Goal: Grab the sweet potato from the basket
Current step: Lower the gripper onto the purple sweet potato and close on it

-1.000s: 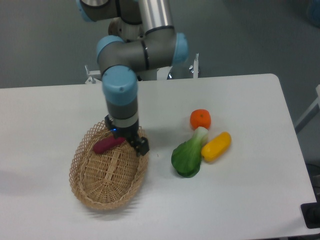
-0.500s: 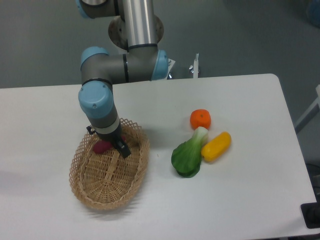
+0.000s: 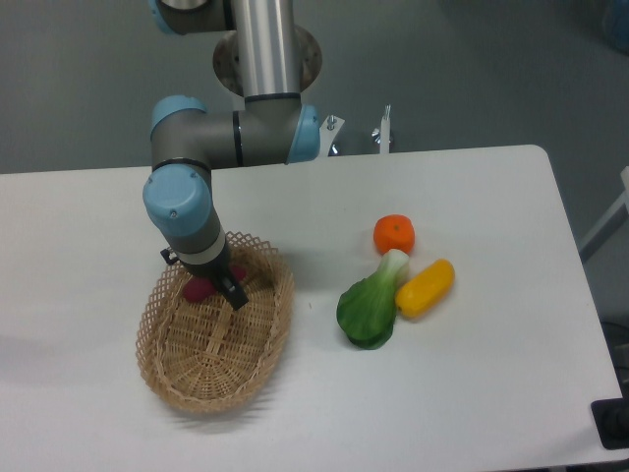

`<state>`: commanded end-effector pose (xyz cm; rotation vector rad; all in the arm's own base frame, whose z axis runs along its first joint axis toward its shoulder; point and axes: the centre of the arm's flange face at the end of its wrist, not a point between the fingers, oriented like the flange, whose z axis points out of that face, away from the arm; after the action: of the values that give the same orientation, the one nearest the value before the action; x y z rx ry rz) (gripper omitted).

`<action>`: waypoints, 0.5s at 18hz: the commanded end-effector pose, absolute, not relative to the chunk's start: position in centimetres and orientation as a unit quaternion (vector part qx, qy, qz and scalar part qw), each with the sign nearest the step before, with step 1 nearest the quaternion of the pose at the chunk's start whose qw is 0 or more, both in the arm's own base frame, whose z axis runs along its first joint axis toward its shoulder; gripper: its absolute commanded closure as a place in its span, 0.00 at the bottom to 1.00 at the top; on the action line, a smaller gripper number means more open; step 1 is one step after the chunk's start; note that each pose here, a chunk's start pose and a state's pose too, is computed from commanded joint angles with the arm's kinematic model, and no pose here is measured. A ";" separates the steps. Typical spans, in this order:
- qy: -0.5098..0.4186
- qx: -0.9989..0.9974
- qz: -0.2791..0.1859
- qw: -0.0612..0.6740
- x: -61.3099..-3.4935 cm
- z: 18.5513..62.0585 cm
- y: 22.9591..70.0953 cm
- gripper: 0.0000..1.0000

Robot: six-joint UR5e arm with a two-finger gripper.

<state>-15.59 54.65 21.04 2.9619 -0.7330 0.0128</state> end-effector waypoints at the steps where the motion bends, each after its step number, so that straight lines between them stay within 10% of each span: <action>1: -0.241 0.969 0.005 0.046 -15.3 21.0 54.7 0.00; 9: -0.242 0.969 0.008 0.049 -15.2 20.2 54.9 0.01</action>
<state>-15.25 54.92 20.21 2.9522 -0.7383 0.0231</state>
